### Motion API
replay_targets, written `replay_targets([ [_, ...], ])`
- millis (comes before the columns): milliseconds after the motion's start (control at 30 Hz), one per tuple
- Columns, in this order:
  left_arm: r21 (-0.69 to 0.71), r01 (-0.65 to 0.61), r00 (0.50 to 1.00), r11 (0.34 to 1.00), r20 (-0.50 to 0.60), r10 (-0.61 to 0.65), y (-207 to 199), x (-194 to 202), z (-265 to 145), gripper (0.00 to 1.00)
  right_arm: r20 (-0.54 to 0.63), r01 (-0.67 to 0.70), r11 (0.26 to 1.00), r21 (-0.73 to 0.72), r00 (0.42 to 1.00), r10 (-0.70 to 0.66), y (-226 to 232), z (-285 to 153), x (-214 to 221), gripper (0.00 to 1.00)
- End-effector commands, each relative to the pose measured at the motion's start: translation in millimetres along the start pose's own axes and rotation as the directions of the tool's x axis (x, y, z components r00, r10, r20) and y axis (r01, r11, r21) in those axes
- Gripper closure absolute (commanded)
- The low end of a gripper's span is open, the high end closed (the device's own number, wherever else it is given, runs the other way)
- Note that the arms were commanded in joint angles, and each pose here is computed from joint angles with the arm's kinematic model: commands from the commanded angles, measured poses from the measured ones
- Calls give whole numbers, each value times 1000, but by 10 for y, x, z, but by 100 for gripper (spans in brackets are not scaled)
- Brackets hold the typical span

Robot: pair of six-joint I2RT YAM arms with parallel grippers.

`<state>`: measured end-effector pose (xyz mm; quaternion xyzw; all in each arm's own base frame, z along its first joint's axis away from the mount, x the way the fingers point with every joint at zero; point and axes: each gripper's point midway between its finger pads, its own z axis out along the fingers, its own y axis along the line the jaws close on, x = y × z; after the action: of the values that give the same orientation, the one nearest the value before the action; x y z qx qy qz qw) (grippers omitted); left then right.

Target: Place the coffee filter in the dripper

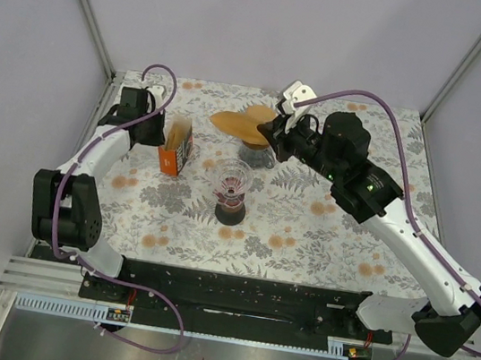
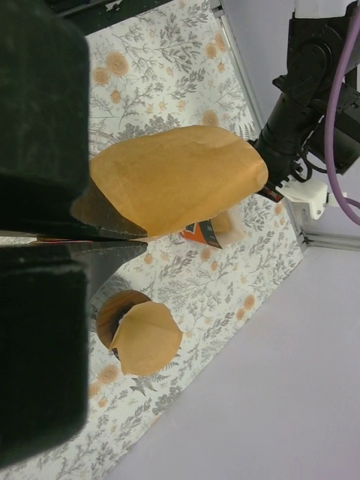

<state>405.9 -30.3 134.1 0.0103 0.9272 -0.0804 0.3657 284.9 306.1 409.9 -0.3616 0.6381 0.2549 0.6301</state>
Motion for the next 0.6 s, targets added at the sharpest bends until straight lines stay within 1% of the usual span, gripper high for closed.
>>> replay_targets([
  [0,30,11,983,999,181,-16,11,-409,-28,100,0,-32,999,-10,999,32,4,-63,-10,100],
  [133,43,38,982,998,183,-45,59,-322,43,100,-13,-36,999,4,999,36,-27,-113,18,100],
  [333,41,63,990,997,127,-68,93,-109,177,100,-13,-31,999,7,999,31,-30,-171,48,100],
  [567,29,62,990,998,123,-65,106,-86,163,100,-18,-19,1000,-3,1000,19,-27,-161,78,100],
])
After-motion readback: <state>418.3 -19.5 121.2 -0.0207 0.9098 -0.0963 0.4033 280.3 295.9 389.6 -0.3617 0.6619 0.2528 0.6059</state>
